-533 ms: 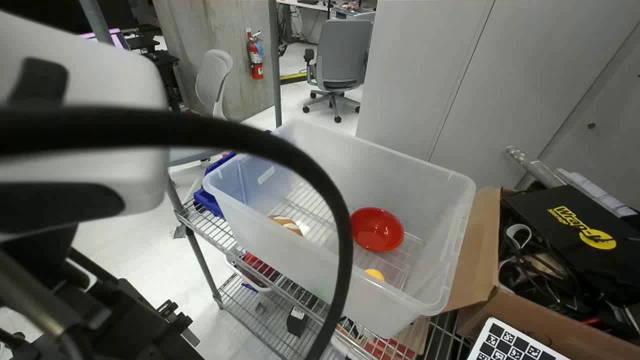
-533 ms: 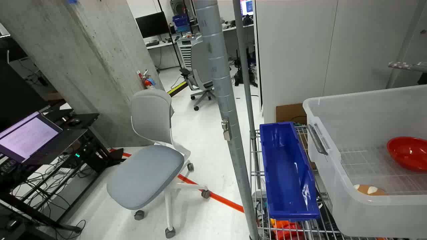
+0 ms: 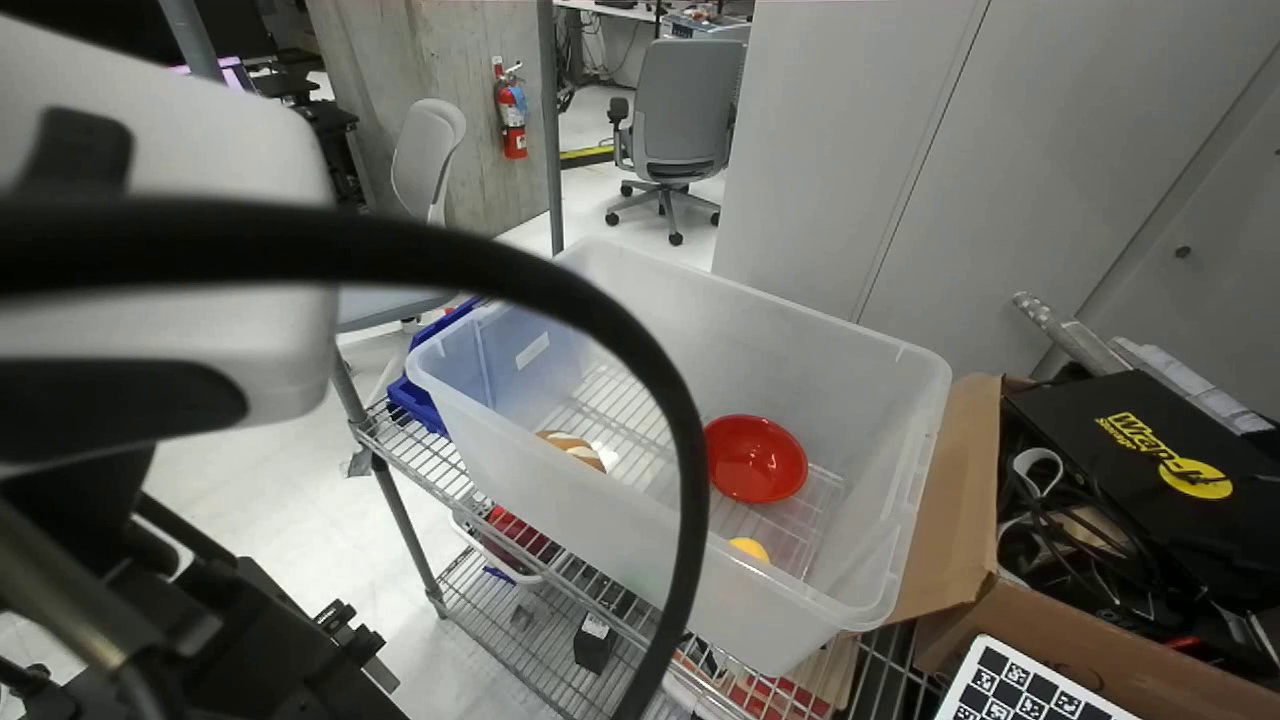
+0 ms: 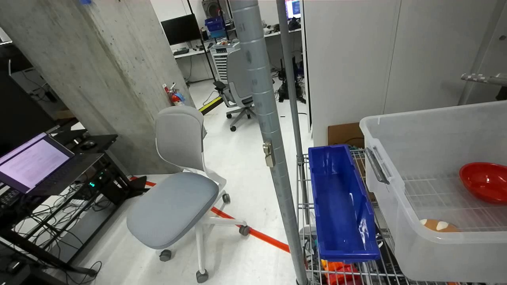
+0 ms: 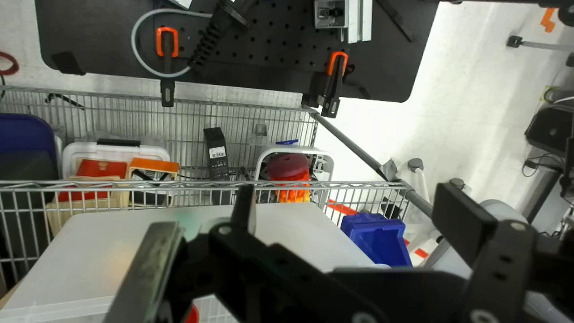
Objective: Move the bread roll plushie away from you
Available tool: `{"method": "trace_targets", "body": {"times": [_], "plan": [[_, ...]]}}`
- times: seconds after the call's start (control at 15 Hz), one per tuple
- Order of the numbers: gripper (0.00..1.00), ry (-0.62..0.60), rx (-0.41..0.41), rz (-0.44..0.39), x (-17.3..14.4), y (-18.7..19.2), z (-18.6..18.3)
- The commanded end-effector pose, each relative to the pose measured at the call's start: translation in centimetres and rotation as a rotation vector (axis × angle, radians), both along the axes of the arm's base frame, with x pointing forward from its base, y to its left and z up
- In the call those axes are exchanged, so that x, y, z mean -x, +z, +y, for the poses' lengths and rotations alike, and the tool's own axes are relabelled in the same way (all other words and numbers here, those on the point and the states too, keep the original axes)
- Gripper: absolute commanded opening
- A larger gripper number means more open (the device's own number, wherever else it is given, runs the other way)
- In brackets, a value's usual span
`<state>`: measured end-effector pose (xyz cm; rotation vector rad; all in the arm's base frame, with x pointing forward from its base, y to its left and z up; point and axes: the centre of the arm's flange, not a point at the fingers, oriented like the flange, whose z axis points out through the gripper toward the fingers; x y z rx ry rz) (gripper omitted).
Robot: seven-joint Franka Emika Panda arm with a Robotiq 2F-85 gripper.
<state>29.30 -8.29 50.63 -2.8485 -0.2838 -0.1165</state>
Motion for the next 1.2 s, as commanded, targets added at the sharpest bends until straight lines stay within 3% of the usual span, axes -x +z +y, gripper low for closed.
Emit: {"method": "trace_targets", "body": {"times": [0.0,0.4,0.6,0.93,1.13], "plan": [[1.00,0.000,0.000,0.000,0.0,0.0,0.0],[1.00,-0.015,-0.018,0.008,-0.5,0.0,0.1],[1.00,-0.077,-0.009,-0.005,-4.9,0.3,1.4],[1.00,-0.206,-0.046,-0.130,-14.8,1.2,3.3],[1.00,-0.292,-0.050,-0.201,-21.2,-0.5,3.8]]}}
